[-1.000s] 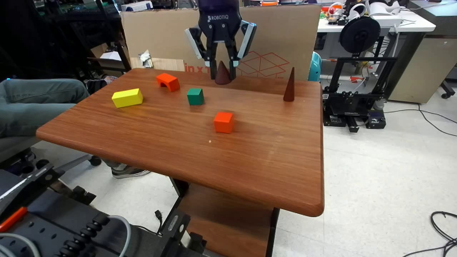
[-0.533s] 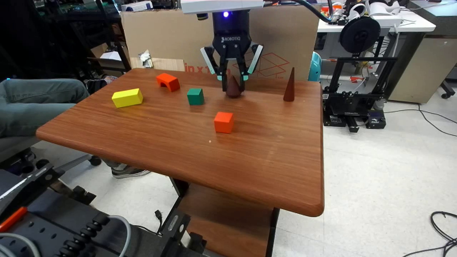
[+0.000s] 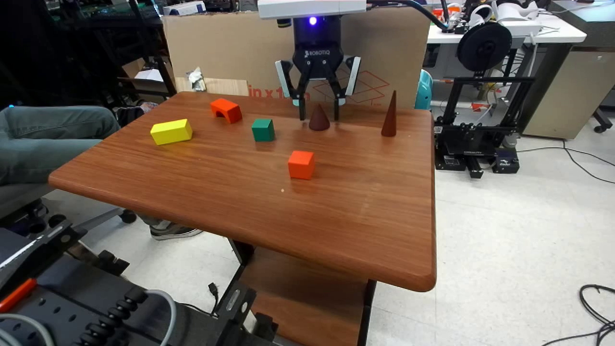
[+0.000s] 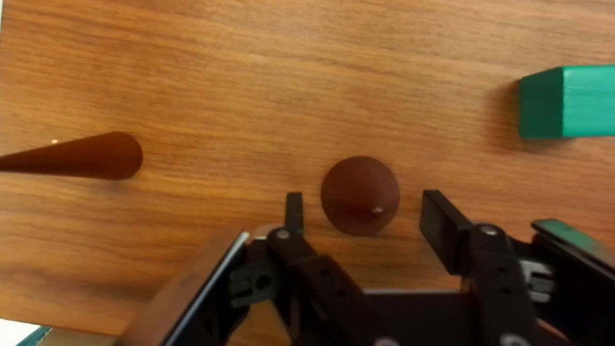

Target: Move the shorter brown corn forward

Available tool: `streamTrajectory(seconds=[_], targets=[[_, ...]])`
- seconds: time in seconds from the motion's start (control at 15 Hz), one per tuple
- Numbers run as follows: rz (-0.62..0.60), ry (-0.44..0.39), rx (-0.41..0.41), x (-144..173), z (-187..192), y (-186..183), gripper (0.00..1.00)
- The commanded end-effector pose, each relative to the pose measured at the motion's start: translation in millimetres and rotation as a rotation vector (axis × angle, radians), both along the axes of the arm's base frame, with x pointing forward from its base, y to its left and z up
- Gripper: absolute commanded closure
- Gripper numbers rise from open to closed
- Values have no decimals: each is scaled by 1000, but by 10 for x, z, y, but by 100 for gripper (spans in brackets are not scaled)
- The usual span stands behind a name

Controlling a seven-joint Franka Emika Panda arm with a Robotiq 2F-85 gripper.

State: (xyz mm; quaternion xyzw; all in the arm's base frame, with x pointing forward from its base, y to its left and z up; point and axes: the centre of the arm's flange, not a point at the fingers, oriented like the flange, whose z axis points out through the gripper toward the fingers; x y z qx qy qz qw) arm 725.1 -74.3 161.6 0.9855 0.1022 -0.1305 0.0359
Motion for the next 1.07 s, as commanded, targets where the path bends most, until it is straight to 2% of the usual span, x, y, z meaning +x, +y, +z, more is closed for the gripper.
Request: streamTrajectory(seconds=[0.0, 0.07, 0.33, 0.53, 0.6, 0.67, 0.73, 1.0], targets=[[10, -28, -1, -178, 310, -10, 5], [-4, -35, 2, -289, 454, -8, 0], [-111, -48, -23, -588, 1038, -32, 0], [-186, -106, -46, -804, 1407, -67, 0], [-198, -101, -43, -886, 1490, -104, 0], [-209, -86, -40, -960, 1534, -155, 0], [-178, -80, -39, -564, 1403, -115, 0], [-197, -67, -39, -781, 1512, -169, 0]])
